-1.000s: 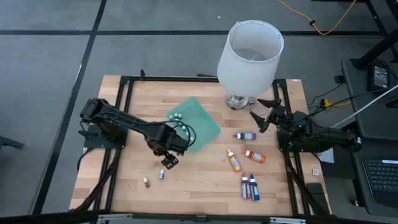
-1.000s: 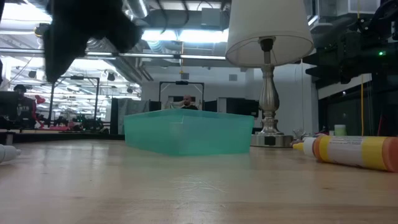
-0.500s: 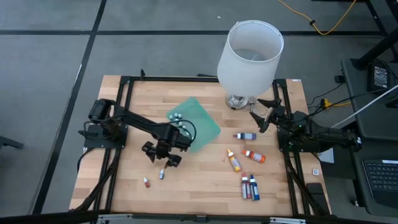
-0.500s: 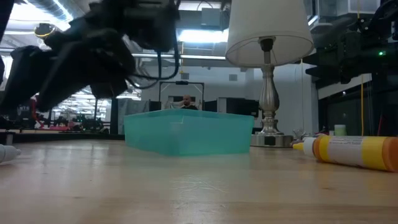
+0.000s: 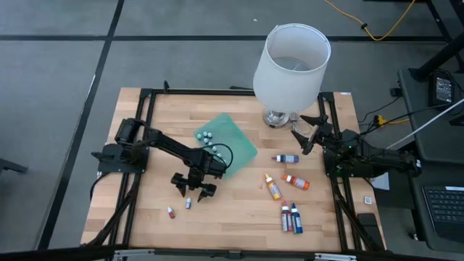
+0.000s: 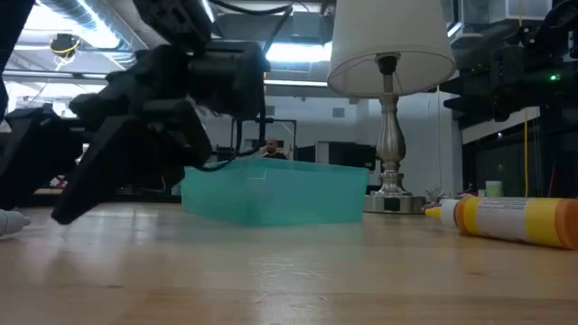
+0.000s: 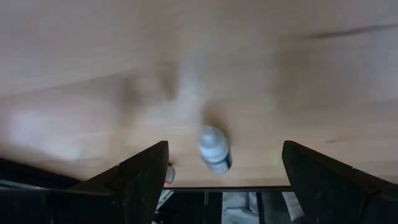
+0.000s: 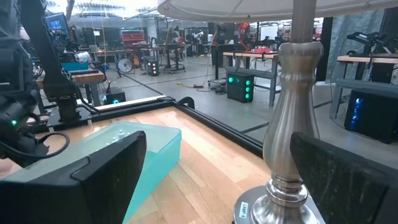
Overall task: Pick & Place food coloring
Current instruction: Put the right small red food coloring bottle into the green bin
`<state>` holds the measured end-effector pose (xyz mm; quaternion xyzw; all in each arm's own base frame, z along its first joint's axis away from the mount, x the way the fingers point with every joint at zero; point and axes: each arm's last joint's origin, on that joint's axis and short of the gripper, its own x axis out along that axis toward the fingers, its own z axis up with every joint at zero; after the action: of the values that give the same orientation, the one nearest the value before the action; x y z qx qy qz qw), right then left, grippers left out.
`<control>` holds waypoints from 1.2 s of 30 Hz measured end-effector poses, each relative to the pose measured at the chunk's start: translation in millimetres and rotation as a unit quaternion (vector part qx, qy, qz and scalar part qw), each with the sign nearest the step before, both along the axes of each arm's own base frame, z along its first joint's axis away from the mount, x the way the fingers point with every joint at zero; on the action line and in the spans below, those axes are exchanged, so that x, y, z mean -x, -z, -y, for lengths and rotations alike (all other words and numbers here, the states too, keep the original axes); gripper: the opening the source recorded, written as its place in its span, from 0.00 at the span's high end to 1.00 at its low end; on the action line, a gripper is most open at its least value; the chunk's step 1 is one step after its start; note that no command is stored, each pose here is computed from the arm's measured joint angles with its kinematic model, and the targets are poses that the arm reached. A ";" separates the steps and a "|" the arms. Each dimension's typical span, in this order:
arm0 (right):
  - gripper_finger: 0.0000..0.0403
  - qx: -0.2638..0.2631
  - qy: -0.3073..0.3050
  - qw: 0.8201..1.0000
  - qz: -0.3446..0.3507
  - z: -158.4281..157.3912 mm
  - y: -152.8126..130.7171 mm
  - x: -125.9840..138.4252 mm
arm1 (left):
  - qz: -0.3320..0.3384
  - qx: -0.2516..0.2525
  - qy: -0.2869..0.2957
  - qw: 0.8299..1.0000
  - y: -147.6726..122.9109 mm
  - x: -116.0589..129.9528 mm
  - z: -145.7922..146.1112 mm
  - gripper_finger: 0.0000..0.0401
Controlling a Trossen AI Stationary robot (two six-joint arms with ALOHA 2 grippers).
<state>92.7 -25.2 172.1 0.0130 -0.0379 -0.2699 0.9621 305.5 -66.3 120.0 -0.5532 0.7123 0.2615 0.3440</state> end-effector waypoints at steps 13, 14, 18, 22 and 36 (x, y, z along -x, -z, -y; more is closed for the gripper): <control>0.02 0.000 0.000 1.000 0.000 0.0 0.0 0.0 | 0.008 0.010 -0.004 1.000 9.6 1.1 -0.1 0.25; 0.02 0.000 0.000 1.000 0.000 0.0 0.0 0.0 | 0.014 0.011 -0.005 1.000 9.6 -0.2 0.2 0.26; 0.02 0.000 0.000 1.000 0.000 0.0 0.0 0.0 | 0.027 0.013 -0.017 0.999 12.0 -2.4 -0.2 0.35; 0.02 0.000 0.000 1.000 0.000 0.0 0.0 0.0 | 0.022 0.016 -0.022 0.999 13.8 -0.4 0.1 0.44; 0.02 0.000 0.000 1.000 0.000 0.0 0.0 0.0 | 0.048 0.040 0.025 0.998 14.9 2.6 7.8 0.59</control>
<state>92.7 -25.3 172.1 0.0130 -0.0379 -0.2700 0.9620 302.9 -74.1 105.2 -0.5604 0.7183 0.1971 0.3621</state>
